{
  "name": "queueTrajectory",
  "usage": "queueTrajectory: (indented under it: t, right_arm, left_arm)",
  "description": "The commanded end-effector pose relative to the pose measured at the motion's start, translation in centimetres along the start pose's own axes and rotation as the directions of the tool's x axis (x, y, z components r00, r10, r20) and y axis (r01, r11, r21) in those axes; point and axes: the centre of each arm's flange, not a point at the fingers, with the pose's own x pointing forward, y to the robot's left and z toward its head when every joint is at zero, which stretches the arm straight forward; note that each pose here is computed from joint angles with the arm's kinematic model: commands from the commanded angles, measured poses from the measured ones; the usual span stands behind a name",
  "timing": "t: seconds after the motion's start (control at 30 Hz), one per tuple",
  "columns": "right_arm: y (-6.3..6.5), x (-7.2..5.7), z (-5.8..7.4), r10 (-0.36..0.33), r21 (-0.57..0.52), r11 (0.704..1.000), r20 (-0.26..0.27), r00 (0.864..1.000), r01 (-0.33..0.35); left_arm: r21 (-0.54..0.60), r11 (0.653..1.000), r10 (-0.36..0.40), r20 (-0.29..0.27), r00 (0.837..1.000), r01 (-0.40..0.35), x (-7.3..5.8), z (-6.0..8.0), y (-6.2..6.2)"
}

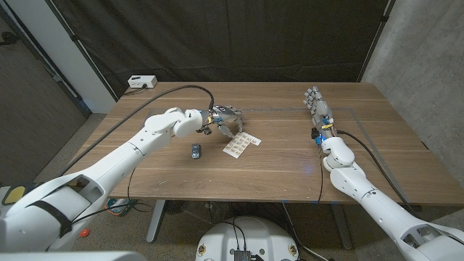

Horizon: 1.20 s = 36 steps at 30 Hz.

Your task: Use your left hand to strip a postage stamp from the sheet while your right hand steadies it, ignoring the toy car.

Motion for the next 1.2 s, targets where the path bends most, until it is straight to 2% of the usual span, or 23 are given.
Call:
queueTrajectory:
  t: [0.03, 0.13, 0.23, 0.37, 0.6, 0.87, 1.0, 1.2]
  right_arm:
    - [0.1, 0.1, 0.4, -0.001, -0.016, 1.000, 0.006, 1.000, 0.001]
    - [0.2, 0.2, 0.3, 0.002, -0.020, 1.000, 0.004, 1.000, -0.002]
    - [0.3, 0.4, 0.3, 0.006, -0.017, 1.000, 0.003, 1.000, -0.006]
    - [0.4, 0.5, 0.3, 0.002, -0.015, 1.000, 0.006, 1.000, -0.001]
    - [0.5, 0.7, 0.3, 0.004, -0.012, 1.000, 0.007, 1.000, -0.004]
    - [0.5, 0.8, 0.3, 0.005, -0.003, 1.000, 0.010, 1.000, -0.005]
    - [0.4, 0.8, 0.2, -0.001, -0.004, 1.000, 0.015, 1.000, 0.001]
    - [0.1, 0.6, 0.4, -0.016, 0.001, 1.000, 0.022, 1.000, 0.016]
  left_arm:
    - [0.010, 1.000, 0.000, -0.025, 1.000, 0.000, 0.0, -0.1, -1.9]
    - [-0.010, 1.000, -0.007, -0.023, 1.000, 0.007, 0.2, -0.2, -2.2]
    - [-0.038, 0.999, 0.015, -0.017, 1.000, -0.016, 0.2, -0.3, -2.1]
    - [-0.085, 0.995, 0.045, -0.014, 0.999, -0.046, 0.0, -0.5, -1.3]
    - [-0.161, 0.986, 0.053, -0.001, 0.999, -0.052, 0.0, -1.2, -0.1]
    - [-0.159, 0.986, 0.052, 0.013, 0.999, -0.050, 0.4, -1.5, 1.6]
    - [-0.145, 0.989, 0.030, 0.023, 0.999, -0.027, 0.7, -1.5, 2.3]
    - [-0.125, 0.991, -0.033, 0.055, 0.998, 0.040, 1.5, -1.1, 2.1]
